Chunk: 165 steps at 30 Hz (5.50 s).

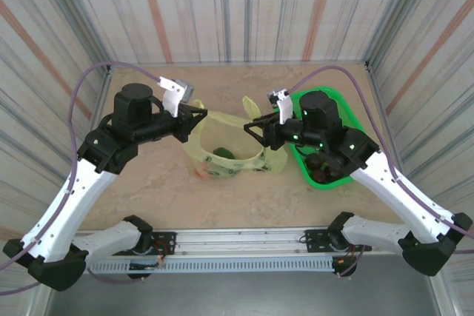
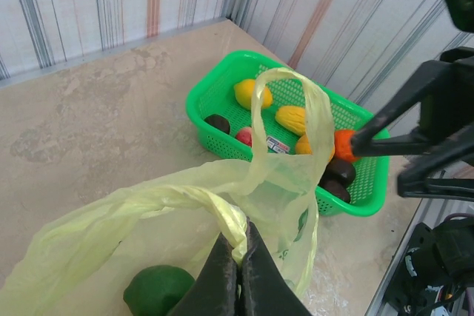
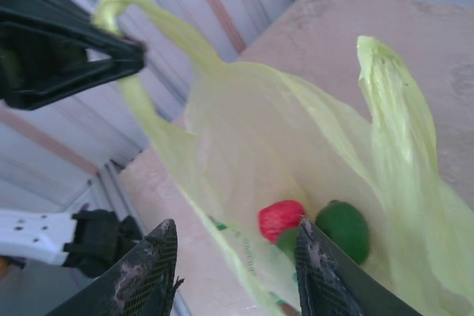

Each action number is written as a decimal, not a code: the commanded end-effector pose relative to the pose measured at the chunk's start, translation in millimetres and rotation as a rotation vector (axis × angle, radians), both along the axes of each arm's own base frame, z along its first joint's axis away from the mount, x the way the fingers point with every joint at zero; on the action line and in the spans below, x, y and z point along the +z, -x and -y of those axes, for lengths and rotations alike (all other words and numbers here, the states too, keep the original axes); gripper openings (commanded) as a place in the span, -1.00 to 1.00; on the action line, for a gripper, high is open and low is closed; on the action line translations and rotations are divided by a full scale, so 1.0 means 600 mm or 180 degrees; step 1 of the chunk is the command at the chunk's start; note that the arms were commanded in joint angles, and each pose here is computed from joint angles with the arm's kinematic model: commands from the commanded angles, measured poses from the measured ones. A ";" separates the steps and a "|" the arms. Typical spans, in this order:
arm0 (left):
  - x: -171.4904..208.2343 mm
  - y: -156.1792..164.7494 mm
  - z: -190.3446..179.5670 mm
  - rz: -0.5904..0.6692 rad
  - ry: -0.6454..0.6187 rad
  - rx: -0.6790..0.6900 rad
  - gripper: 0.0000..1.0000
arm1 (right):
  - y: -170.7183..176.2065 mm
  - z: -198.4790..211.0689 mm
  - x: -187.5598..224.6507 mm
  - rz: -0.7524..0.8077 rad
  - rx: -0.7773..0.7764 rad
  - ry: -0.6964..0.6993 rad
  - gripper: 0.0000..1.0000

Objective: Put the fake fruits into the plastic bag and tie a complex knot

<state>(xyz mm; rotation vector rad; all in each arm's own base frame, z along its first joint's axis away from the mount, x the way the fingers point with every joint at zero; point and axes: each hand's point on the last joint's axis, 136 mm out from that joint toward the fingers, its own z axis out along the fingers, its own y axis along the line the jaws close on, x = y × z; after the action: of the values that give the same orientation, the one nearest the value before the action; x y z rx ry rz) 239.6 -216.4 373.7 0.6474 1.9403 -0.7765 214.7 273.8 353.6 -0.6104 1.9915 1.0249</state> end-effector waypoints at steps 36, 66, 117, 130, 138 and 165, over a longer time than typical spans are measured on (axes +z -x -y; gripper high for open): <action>0.014 0.016 0.024 0.0119 0.0061 -0.0196 -1.00 | -0.381 0.460 -0.344 -0.1414 -0.3060 0.1841 0.28; 0.019 0.028 0.025 0.0233 -0.0066 -0.0237 -1.00 | -0.403 0.441 -0.452 -0.1982 -0.2700 0.2192 0.53; 0.021 0.031 0.017 0.0306 -0.0105 -0.0195 -1.00 | -0.388 0.406 -0.357 -0.1362 -0.2690 0.2150 -0.04; 0.023 0.033 0.015 0.0292 -0.0077 -0.0174 -1.00 | -0.228 0.279 -0.150 -0.0608 -0.2203 0.1283 -0.04; 0.018 0.031 0.011 0.0278 -0.0104 -0.0133 -1.00 | -0.067 0.223 -0.062 -0.0068 -0.1441 0.0763 -0.01; 0.009 0.030 0.004 0.0279 -0.0138 -0.0071 -1.00 | 0.019 -0.053 -0.098 0.0319 -0.0434 0.0580 -0.02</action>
<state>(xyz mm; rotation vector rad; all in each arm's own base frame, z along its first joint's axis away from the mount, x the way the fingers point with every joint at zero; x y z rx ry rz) 227.8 -223.8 377.6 0.7222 1.8915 -0.7206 174.2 302.4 268.7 -0.7763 2.1207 0.7911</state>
